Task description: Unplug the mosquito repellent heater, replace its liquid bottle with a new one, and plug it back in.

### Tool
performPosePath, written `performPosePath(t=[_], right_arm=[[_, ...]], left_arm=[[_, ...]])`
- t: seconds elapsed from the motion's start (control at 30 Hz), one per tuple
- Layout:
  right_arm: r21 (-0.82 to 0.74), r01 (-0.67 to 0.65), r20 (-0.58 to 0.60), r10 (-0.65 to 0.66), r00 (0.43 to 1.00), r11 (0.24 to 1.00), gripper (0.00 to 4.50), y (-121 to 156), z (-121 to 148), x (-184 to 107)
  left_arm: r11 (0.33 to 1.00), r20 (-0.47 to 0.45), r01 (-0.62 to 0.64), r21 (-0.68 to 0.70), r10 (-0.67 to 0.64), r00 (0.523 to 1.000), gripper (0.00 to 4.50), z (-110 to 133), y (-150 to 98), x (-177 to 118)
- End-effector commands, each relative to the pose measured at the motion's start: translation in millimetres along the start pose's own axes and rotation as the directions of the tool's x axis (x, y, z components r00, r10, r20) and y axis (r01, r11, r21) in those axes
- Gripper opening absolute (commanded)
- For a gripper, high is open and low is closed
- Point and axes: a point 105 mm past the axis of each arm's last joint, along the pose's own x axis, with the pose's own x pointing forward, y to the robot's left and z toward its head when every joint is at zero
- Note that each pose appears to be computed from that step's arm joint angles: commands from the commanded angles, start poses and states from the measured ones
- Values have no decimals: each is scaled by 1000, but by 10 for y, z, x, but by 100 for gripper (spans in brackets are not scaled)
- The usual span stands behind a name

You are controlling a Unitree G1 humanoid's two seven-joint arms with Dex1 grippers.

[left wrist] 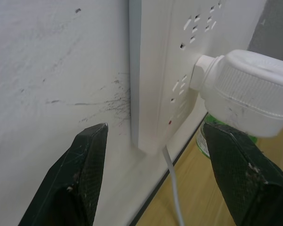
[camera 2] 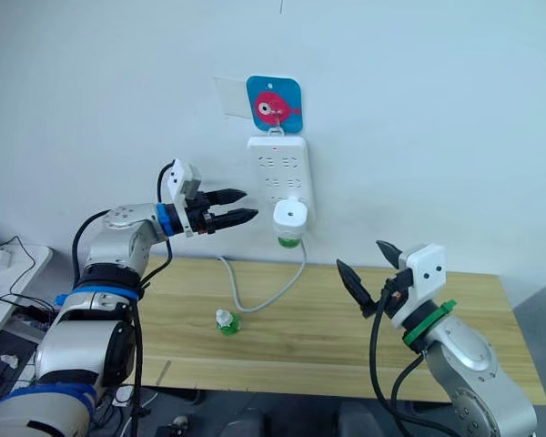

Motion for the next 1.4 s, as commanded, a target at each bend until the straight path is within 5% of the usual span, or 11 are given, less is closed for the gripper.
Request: performPosePath(t=[0.03, 0.37, 0.7, 1.0, 1.27, 1.4], right_arm=[[-28, -44, 52, 45, 998, 999, 450, 117, 141, 15], [-11, -51, 35, 51, 998, 999, 450, 209, 60, 17], [4, -24, 17, 23, 1000, 1000, 450, 185, 16, 14], [6, -11, 25, 11, 1000, 1000, 450, 194, 72, 77], [21, 26, 52, -27, 998, 999, 450, 253, 209, 233], [26, 41, 54, -42, 998, 999, 450, 299, 286, 338]], left_arm=[[999, 16, 16, 47, -17, 1000, 334, 110, 5, 97], [998, 17, 37, 43, -37, 999, 334, 171, -3, 323], [934, 35, 345, -94, -343, 939, 334, 358, -348, 448], [909, 50, 399, -119, -396, 917, 334, 419, -420, 389], [918, 49, 375, -133, -371, 927, 131, 394, -395, 372], [928, 42, 350, -125, -347, 937, 132, 361, -382, 410]])
